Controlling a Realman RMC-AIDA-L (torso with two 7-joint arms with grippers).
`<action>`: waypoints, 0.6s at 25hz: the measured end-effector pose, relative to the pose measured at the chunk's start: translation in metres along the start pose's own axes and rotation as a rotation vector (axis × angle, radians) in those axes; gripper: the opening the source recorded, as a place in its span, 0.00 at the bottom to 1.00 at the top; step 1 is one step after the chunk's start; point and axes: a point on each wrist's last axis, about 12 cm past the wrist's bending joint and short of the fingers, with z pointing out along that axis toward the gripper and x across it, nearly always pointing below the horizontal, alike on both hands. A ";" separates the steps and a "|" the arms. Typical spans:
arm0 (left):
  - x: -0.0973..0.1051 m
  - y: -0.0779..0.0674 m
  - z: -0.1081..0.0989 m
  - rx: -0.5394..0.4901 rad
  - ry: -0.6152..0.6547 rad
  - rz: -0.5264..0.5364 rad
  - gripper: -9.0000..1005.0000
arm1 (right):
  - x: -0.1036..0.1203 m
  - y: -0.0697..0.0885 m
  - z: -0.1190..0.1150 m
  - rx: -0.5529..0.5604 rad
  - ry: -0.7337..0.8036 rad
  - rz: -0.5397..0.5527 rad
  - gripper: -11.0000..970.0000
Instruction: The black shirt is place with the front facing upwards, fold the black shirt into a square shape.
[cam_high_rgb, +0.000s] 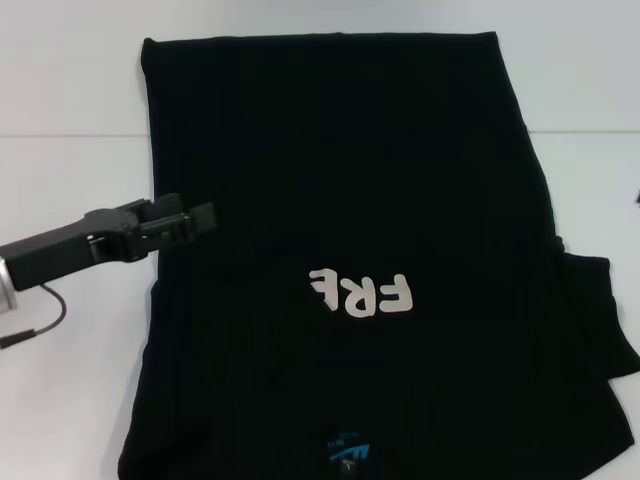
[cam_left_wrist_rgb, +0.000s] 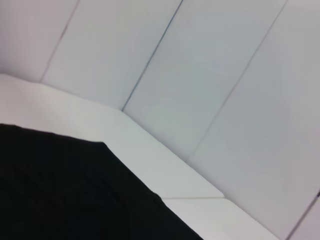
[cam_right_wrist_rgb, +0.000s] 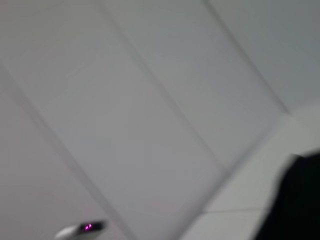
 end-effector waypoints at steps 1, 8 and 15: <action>0.004 0.001 -0.004 -0.015 -0.018 0.018 0.86 | -0.005 0.000 -0.003 0.046 0.008 0.037 0.92; 0.013 0.008 -0.008 -0.082 -0.036 0.073 0.86 | -0.029 -0.010 -0.029 0.474 0.094 0.277 0.92; 0.017 0.011 -0.017 -0.137 -0.105 0.121 0.86 | -0.034 -0.028 -0.030 0.674 0.205 0.395 0.91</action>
